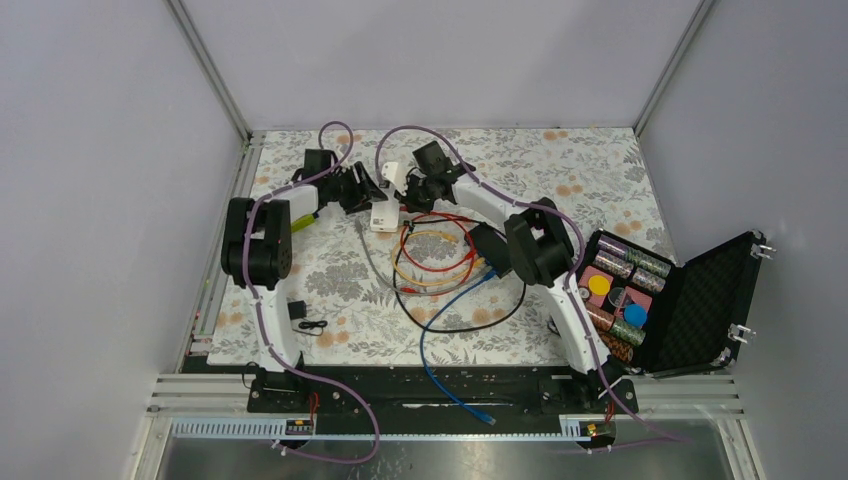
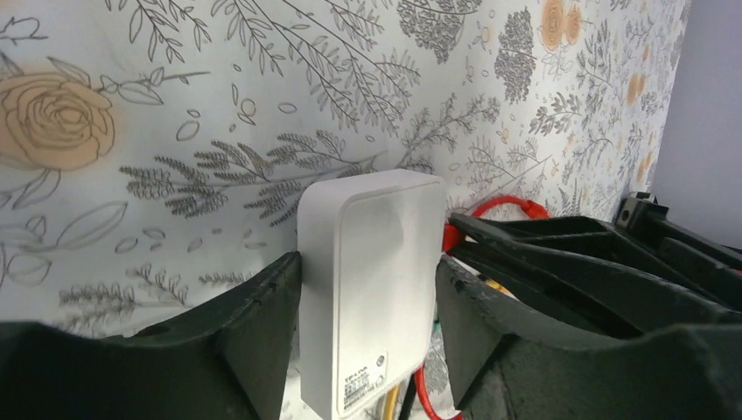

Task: Insert the plug into the switch port
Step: Insert the connector into the switch port.

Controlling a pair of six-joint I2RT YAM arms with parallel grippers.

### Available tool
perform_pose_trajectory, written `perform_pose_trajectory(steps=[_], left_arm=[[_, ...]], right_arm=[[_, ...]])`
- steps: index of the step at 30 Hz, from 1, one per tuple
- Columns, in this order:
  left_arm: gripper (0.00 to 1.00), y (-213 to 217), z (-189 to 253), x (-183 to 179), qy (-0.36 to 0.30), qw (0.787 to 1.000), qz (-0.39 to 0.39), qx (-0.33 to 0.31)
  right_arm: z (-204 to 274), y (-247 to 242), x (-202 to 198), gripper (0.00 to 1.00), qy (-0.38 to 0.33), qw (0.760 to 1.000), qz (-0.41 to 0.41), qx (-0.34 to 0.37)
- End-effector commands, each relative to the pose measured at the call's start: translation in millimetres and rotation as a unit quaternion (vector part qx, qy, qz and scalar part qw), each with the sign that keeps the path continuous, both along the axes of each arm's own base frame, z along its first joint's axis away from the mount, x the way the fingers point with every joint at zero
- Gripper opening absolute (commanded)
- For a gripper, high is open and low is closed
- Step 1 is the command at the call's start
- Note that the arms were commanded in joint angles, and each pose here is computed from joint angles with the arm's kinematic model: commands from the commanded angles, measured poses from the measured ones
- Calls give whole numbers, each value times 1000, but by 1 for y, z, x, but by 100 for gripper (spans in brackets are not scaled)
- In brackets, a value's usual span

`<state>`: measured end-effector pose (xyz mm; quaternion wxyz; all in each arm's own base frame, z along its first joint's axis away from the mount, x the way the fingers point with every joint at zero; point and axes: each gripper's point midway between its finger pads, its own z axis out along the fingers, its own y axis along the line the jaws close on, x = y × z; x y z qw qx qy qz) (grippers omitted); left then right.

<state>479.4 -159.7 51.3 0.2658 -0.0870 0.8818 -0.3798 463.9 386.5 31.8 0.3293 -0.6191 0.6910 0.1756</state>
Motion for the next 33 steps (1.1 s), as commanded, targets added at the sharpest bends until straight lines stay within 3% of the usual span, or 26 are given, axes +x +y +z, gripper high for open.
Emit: perform_pose_trajectory(steps=[1, 5, 13, 15, 16, 20, 25, 28, 33], left_arm=[[57, -33, 76, -20, -35, 997, -64, -32], [55, -13, 76, -18, -34, 999, -16, 0], [63, 31, 69, -26, -34, 995, 68, 68], [68, 37, 75, -28, -47, 992, 82, 78], [77, 38, 79, -29, -52, 992, 84, 80], [99, 40, 84, -34, -55, 991, 76, 91], [99, 56, 101, -50, -88, 983, 106, 120], [99, 63, 125, -58, -135, 977, 136, 98], [99, 42, 172, -91, -215, 972, 95, -19]], right_arm=[[82, 68, 2, 0, -138, 983, 69, 102], [76, 66, 2, 3, -137, 983, 70, 98], [76, 55, 6, 0, -137, 986, 43, 85], [79, 56, -1, 0, -129, 986, 42, 101], [84, 57, -4, 0, -127, 985, 43, 111], [105, 57, -25, 0, -119, 980, 59, 149], [133, 46, -39, 0, -104, 978, 23, 177], [143, 37, -49, 0, -82, 977, -12, 194], [142, 15, -60, 0, -43, 978, -83, 186]])
